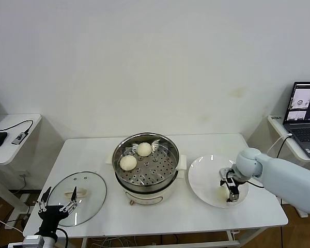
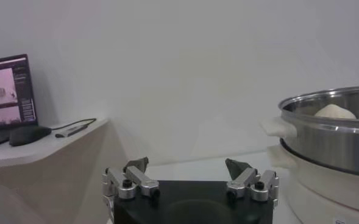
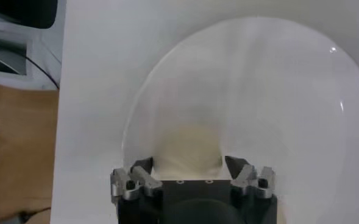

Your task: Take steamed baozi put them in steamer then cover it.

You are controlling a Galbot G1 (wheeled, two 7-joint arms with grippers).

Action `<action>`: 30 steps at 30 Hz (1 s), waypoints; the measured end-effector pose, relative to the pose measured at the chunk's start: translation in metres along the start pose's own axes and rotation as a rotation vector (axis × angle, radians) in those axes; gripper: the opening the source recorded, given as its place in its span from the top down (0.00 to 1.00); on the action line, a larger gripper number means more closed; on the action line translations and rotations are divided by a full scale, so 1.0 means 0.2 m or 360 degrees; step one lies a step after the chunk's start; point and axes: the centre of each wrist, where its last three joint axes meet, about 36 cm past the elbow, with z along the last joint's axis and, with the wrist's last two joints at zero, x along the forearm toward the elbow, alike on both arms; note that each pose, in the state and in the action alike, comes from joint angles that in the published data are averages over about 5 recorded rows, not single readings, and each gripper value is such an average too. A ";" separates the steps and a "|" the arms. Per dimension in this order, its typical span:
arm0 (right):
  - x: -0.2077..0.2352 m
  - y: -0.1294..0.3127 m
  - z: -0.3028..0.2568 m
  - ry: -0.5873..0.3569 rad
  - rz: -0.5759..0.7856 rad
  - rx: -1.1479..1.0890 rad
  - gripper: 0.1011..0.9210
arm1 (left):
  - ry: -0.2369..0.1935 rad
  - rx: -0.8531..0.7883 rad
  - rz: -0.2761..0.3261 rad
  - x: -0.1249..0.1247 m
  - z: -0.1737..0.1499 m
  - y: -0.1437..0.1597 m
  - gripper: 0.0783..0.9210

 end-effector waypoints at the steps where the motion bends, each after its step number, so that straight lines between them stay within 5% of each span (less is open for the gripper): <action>1: 0.00 0.00 0.00 -0.0002 0.0001 -0.0003 0.34 | 0.0000 0.0000 0.0000 0.00 0.00 0.00 0.12; 14: 0.12 -0.08 0.04 -0.0021 0.0046 -0.0048 0.41 | -0.0009 -0.0002 0.0007 0.00 -0.01 0.00 0.12; 30: 0.76 -0.45 -0.11 -0.0152 0.0325 -0.0015 0.40 | -0.0026 -0.0003 0.0026 -0.02 -0.03 -0.01 0.12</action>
